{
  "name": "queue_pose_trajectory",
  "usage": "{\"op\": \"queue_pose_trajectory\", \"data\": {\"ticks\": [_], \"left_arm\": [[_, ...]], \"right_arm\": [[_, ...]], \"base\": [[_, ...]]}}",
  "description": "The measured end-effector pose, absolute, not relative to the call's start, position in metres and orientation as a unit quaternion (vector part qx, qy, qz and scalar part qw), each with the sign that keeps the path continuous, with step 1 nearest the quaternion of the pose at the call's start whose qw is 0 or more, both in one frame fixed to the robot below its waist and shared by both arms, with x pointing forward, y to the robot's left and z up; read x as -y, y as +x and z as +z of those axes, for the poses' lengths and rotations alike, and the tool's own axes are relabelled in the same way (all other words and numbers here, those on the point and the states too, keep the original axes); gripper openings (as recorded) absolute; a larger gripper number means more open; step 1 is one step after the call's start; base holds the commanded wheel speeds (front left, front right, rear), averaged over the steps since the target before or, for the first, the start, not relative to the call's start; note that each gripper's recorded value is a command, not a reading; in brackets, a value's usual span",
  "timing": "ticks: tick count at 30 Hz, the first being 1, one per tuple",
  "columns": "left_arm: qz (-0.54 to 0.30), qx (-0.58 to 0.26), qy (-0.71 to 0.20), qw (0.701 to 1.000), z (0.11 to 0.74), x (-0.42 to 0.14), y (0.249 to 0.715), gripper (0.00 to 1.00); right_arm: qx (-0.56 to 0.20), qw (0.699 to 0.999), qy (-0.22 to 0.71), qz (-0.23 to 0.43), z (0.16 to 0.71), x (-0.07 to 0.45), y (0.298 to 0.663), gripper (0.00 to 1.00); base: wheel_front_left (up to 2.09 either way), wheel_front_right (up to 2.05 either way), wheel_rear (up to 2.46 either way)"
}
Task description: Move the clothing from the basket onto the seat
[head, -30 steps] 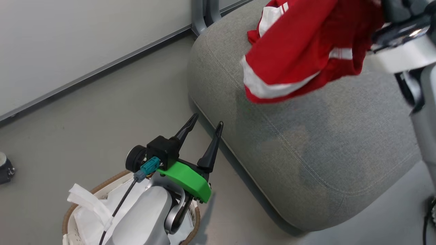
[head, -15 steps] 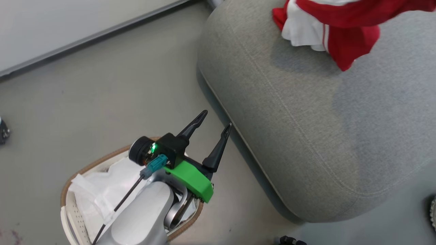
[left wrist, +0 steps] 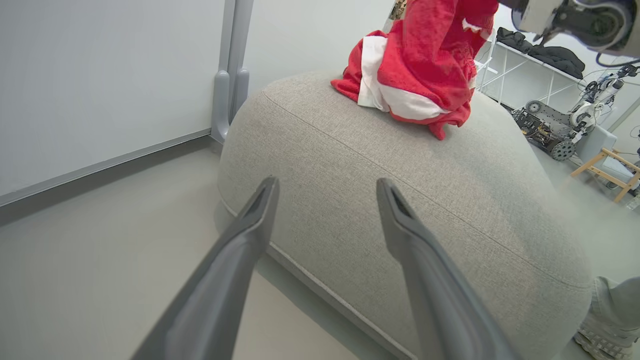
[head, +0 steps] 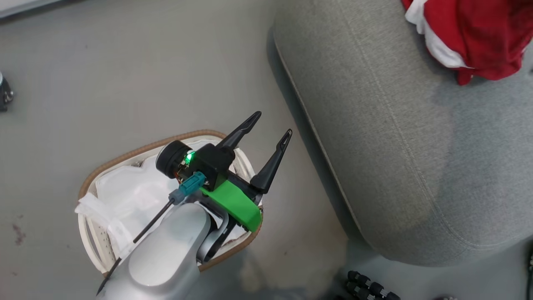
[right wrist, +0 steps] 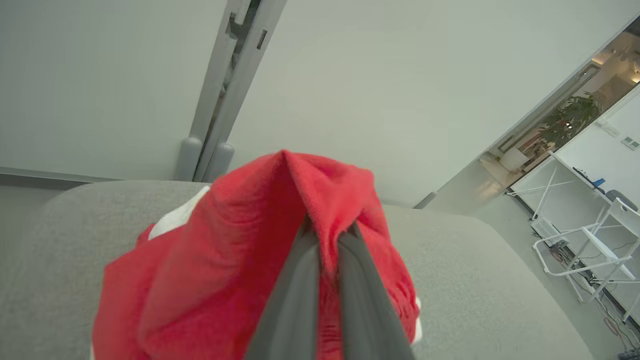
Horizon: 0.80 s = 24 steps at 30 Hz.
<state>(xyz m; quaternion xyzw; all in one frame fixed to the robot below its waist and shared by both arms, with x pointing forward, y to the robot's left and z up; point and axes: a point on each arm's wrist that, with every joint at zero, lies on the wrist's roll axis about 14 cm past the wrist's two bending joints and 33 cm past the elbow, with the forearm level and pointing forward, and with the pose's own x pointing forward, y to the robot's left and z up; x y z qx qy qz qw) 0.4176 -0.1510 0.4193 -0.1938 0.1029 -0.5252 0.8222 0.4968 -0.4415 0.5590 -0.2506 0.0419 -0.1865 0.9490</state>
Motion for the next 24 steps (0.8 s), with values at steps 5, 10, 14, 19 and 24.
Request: {"op": "queue_pose_trajectory", "data": {"ticks": [5, 10, 14, 19, 24], "left_arm": [[-0.513, -0.119, -0.196, 0.828, 0.403, 0.142, 0.424, 1.0], [-0.508, -0.124, -0.193, 0.83, 0.401, 0.139, 0.424, 1.0], [-0.506, -0.119, -0.194, 0.832, 0.41, 0.139, 0.422, 1.0], [-0.502, -0.111, -0.189, 0.837, 0.425, 0.139, 0.416, 1.0], [-0.493, -0.096, -0.196, 0.842, 0.447, 0.14, 0.407, 1.0]], "right_arm": [[-0.126, 0.958, -0.185, -0.178, 0.467, 0.42, 0.48, 0.0], [-0.154, 0.959, -0.152, -0.183, 0.436, 0.409, 0.461, 0.0], [-0.15, 0.958, -0.148, -0.196, 0.437, 0.411, 0.441, 0.27], [-0.114, 0.961, -0.134, -0.214, 0.458, 0.41, 0.421, 1.0], [-0.094, 0.964, -0.128, -0.211, 0.47, 0.4, 0.399, 1.0]], "base": [[0.0, 0.0, 0.0], [0.0, 0.0, 0.0], [0.0, 0.0, 0.0], [0.0, 0.0, 0.0], [0.0, 0.0, 0.0]]}}
